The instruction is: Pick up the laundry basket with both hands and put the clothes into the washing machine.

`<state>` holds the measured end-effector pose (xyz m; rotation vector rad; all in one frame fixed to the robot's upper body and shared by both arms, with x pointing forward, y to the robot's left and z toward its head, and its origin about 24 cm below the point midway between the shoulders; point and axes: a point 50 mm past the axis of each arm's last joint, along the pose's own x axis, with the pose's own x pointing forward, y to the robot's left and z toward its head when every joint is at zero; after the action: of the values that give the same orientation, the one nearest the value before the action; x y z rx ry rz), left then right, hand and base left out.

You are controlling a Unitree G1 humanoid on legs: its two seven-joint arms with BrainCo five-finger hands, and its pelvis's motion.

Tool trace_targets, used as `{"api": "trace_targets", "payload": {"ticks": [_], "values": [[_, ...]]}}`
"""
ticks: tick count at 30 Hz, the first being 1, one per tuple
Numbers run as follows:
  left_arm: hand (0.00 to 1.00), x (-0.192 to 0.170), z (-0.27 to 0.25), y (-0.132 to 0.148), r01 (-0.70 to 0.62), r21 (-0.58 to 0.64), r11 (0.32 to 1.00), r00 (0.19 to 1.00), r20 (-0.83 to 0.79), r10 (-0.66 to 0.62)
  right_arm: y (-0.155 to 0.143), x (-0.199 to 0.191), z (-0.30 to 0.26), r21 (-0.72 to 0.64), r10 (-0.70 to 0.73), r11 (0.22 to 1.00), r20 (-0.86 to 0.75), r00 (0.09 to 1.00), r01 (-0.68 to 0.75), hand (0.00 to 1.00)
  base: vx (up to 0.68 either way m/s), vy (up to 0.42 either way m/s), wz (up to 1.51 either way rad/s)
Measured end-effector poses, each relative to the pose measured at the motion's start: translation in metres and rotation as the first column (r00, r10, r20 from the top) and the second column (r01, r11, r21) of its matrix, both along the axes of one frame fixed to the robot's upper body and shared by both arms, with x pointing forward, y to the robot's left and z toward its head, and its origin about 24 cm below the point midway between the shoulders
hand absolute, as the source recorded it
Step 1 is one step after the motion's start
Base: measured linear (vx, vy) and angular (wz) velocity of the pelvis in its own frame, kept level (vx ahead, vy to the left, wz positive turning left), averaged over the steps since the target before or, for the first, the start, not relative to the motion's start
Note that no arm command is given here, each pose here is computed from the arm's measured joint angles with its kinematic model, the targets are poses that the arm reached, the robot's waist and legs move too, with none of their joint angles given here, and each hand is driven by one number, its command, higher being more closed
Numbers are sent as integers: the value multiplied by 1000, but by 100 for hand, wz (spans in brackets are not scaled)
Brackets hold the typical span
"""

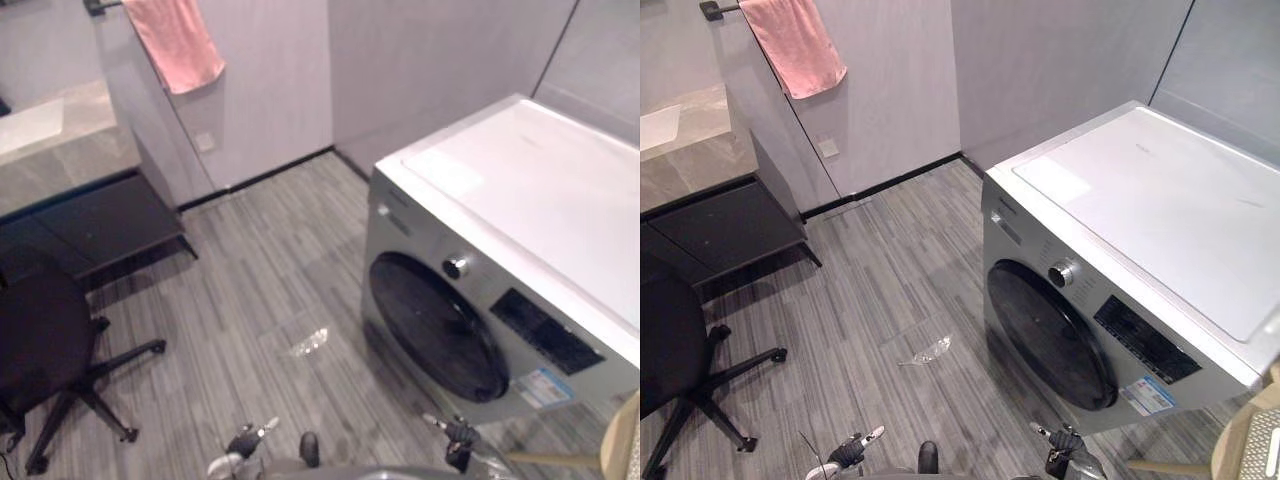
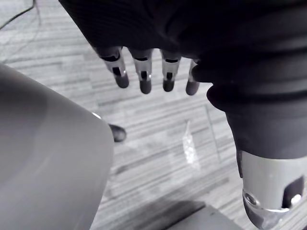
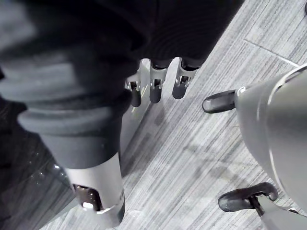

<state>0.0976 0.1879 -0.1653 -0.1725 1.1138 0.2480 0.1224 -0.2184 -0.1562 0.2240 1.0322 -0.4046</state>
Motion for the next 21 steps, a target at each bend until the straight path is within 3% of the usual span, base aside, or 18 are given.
{"api": "trace_targets", "payload": {"ticks": [3, 5, 11, 21], "values": [[0, 3, 1, -1, 82, 21, 996, 997, -1, -82, 2, 0, 0, 7, -1, 1000, 1, 1000, 1, 0, 259, 143, 11], [0, 9, 2, -2, 164, 44, 985, 986, 5, -164, 20, -2, -4, 57, -7, 998, -1, 1000, 7, 0, 406, 82, 60], [0, 13, 3, -4, 170, 43, 984, 985, 15, -171, 20, 10, 1, 55, -23, 998, 57, 998, 20, 0, 231, -74, 36], [0, 9, 1, 0, 181, 62, 981, 983, -15, -181, 9, -22, -7, 66, -176, 982, -16, 984, 176, 0, 173, -157, 22]]}}
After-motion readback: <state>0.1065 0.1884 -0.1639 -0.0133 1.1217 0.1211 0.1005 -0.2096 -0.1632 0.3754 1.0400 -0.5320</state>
